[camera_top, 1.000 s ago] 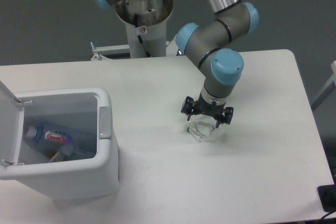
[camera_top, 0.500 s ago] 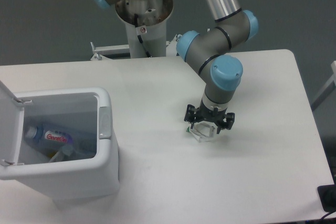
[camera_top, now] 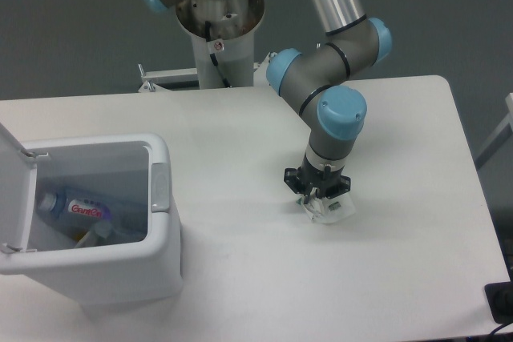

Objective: Place the trash in the trash can
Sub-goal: 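Lower the gripper onto the crumpled wrapper and pinch it, then carry the wrapper into the bin and open the gripper, then raise the open gripper up out of the bin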

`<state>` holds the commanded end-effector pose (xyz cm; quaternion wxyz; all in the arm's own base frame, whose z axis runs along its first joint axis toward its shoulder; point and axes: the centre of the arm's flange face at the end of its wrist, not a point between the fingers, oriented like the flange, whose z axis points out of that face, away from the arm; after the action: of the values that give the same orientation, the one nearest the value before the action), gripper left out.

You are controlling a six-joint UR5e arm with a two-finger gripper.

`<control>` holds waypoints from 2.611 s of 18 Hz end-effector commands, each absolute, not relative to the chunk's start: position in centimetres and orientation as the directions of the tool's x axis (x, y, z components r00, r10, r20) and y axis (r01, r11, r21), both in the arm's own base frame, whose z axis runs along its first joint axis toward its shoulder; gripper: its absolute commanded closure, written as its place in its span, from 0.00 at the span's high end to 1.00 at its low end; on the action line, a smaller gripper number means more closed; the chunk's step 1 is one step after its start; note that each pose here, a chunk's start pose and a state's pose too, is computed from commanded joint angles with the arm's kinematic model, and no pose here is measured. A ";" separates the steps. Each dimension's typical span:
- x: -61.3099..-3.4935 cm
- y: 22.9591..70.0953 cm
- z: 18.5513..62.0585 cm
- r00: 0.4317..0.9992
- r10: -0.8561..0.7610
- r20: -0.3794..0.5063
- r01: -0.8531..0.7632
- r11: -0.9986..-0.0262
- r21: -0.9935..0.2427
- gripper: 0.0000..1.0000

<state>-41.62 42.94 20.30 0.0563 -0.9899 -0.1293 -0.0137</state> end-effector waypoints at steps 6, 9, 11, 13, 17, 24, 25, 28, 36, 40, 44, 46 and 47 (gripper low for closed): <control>-43.5 45.6 28.5 0.951 0.306 0.049 0.306 -0.901 -0.306 0.09; -44.7 48.3 36.1 0.904 0.402 0.146 0.421 -0.775 -0.471 0.09; -44.3 49.5 42.2 0.865 0.443 0.234 0.493 -0.668 -0.558 0.09; -42.8 51.1 49.7 0.803 0.486 0.345 0.585 -0.531 -0.613 0.10; -36.0 55.1 58.8 0.836 0.414 0.361 0.535 -0.462 -0.708 0.10; -21.2 59.3 58.0 0.899 0.231 0.371 0.434 -0.578 -0.691 0.10; -19.6 60.0 57.4 0.904 0.209 0.374 0.421 -0.597 -0.683 0.10; -18.9 60.7 55.1 0.900 0.205 0.385 0.423 -0.627 -0.654 0.11; -18.7 60.3 50.1 0.883 0.237 0.405 0.450 -0.676 -0.584 0.80; -18.5 59.9 51.4 0.897 0.227 0.378 0.426 -0.670 -0.608 1.00; -19.3 59.4 52.0 0.910 0.279 0.306 0.413 -0.667 -0.620 1.00; -21.8 58.6 51.9 0.917 0.334 0.220 0.395 -0.670 -0.629 1.00; -24.5 57.5 52.5 0.908 0.367 0.201 0.406 -0.652 -0.640 1.00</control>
<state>-24.48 57.54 52.51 0.3587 -0.9085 -0.2127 -0.0268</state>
